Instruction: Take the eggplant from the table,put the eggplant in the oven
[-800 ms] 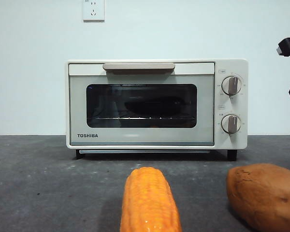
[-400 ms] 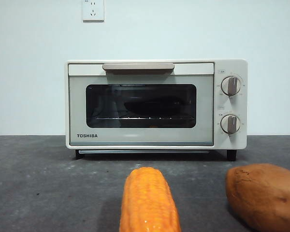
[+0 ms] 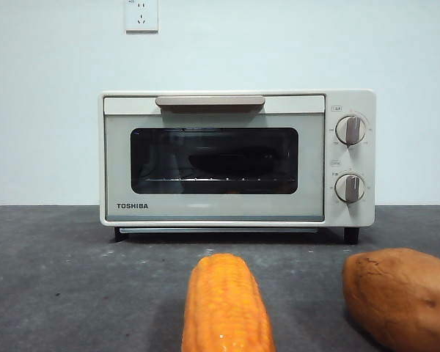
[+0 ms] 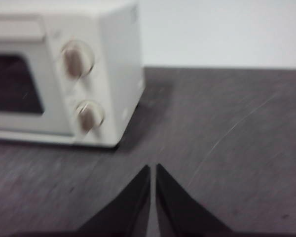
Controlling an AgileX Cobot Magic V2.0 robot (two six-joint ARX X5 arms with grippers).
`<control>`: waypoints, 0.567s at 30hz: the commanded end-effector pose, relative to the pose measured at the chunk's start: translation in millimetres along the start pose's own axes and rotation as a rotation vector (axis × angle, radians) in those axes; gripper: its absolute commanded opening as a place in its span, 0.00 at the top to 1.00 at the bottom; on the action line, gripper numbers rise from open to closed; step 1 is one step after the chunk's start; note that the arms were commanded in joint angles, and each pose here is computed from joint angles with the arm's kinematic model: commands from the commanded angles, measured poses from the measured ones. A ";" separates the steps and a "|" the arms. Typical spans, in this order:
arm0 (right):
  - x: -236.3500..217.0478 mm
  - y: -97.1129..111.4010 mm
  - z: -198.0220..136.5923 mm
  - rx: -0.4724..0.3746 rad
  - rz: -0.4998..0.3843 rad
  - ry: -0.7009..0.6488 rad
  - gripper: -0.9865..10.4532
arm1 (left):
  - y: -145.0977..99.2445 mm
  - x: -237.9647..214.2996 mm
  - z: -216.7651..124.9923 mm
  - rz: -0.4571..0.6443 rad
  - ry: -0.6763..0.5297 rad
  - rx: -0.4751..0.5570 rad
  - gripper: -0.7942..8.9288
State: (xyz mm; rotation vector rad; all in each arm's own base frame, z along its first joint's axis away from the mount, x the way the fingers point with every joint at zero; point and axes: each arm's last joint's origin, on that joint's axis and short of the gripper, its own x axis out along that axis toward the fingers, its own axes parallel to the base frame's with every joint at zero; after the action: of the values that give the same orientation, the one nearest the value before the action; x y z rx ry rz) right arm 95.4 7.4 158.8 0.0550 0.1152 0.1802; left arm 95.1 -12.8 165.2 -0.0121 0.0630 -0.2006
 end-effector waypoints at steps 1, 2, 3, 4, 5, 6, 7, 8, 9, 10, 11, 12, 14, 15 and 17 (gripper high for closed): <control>0.9 0.4 -7.7 0.014 0.048 0.048 0.91 | 0.4 2.1 -8.3 0.000 0.018 0.010 0.91; 0.9 0.6 -7.5 0.015 0.054 0.049 0.91 | 0.4 2.1 -8.3 0.000 0.018 0.010 0.91; 0.7 0.7 -6.4 0.013 0.056 0.041 0.91 | 0.4 2.1 -8.3 0.000 0.018 0.010 0.91; 0.7 0.7 -6.0 0.011 0.056 0.038 0.91 | 0.4 2.1 -8.3 0.000 0.018 0.010 0.91; 0.7 0.5 -6.0 0.011 0.049 0.039 0.91 | 0.4 2.1 -8.2 0.000 0.017 0.010 0.91; 0.7 0.2 -6.1 0.011 0.039 0.039 0.91 | 0.4 2.1 -8.2 0.000 0.017 0.010 0.91; 0.7 0.0 -6.0 0.010 0.032 0.038 0.91 | 0.4 2.1 -8.2 0.000 0.017 0.010 0.91; 0.7 -0.1 -6.0 0.010 0.029 0.038 0.91 | 0.4 2.1 -8.2 0.000 0.017 0.010 0.91; 0.7 -0.1 -6.0 0.010 0.028 0.038 0.91 | 0.4 2.1 -8.2 0.000 0.017 0.010 0.91; 0.7 -0.1 -6.0 0.010 0.028 0.038 0.91 | 0.4 2.1 -8.2 0.000 0.017 0.010 0.91; 0.7 -0.1 -6.0 0.010 0.027 0.038 0.91 | 0.4 2.1 -8.2 0.000 0.017 0.010 0.91; 0.7 -0.1 -6.0 0.010 0.027 0.038 0.91 | 0.4 2.1 -8.2 0.000 0.017 0.010 0.91; 0.7 -0.3 -6.0 0.010 0.022 0.037 0.91 | 0.4 2.1 -8.2 0.000 0.017 0.010 0.91; 0.7 -0.3 -6.0 0.010 0.022 0.037 0.91 | 0.4 2.1 -8.2 0.000 0.017 0.010 0.91; 0.7 -0.3 -6.0 0.010 0.022 0.037 0.91 | 0.4 2.1 -8.2 0.000 0.017 0.010 0.91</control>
State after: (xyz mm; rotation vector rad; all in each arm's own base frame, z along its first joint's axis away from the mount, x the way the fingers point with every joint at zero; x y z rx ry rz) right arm 95.4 7.7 153.5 0.0610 0.1517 0.2073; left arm 95.1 -12.8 165.3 -0.0121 0.0622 -0.2006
